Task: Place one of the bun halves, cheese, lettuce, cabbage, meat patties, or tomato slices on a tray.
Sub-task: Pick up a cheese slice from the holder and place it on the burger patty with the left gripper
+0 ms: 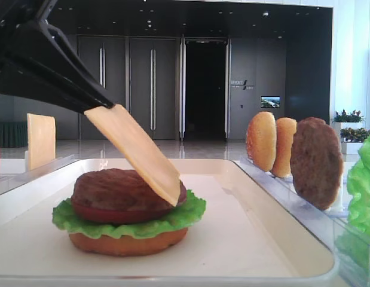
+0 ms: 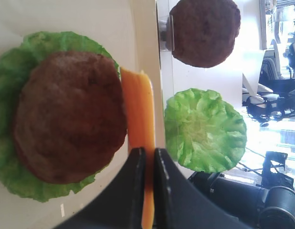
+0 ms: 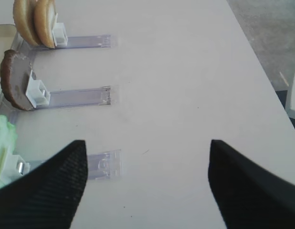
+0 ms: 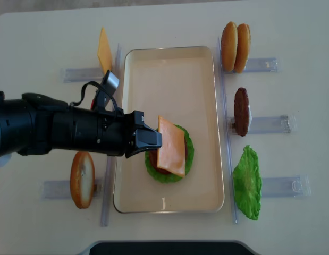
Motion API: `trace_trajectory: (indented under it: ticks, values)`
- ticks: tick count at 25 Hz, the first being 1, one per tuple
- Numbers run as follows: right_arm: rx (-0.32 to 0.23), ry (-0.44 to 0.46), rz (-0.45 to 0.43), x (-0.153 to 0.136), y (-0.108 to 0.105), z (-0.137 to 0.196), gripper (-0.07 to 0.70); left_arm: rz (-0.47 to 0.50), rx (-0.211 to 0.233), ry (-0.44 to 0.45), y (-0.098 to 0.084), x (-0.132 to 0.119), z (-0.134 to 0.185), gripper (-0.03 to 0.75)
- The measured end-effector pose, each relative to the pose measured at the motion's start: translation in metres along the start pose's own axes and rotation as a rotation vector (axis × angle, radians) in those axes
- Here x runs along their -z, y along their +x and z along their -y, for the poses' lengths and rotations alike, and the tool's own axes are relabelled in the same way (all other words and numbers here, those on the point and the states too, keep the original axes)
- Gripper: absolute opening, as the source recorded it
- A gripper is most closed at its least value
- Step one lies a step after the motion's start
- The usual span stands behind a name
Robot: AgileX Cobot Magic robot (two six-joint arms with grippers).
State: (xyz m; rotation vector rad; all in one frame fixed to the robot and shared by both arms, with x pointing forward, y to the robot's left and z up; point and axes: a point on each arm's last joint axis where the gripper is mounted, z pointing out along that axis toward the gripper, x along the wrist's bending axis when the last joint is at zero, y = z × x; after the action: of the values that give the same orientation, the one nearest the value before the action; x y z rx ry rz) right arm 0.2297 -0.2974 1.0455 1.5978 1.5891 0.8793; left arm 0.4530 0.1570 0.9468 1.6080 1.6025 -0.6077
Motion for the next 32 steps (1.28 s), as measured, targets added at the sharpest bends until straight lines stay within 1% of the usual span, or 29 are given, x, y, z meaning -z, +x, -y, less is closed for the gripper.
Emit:
trace_trajectory:
  ticks: [5, 9, 11, 18, 25, 32]
  values:
    - [0.0, 0.0, 0.0, 0.0, 0.0, 0.0, 0.531, -0.009, 0.0, -0.007, 0.0008, 0.0, -0.0006, 0.038]
    - [0.0, 0.0, 0.0, 0.0, 0.0, 0.0, 0.531, -0.022, 0.0, -0.018, 0.002, 0.0, -0.0016, 0.11]
    - [0.0, 0.0, 0.0, 0.0, 0.0, 0.0, 0.531, -0.023, 0.0, -0.019, 0.0021, 0.0, -0.0017, 0.134]
    - [0.0, 0.0, 0.0, 0.0, 0.0, 0.0, 0.531, -0.039, 0.0, -0.031, 0.0035, 0.0001, -0.0028, 0.159]
    - [-0.002, 0.0, -0.004, 0.0, 0.0003, 0.0, 0.531, -0.057, 0.0, -0.045, 0.0052, 0.0002, -0.0041, 0.258]
    - [-0.002, 0.0, -0.004, 0.0, 0.0004, 0.0, 0.531, -0.064, -0.005, -0.045, 0.0058, 0.0003, -0.0041, 0.402]
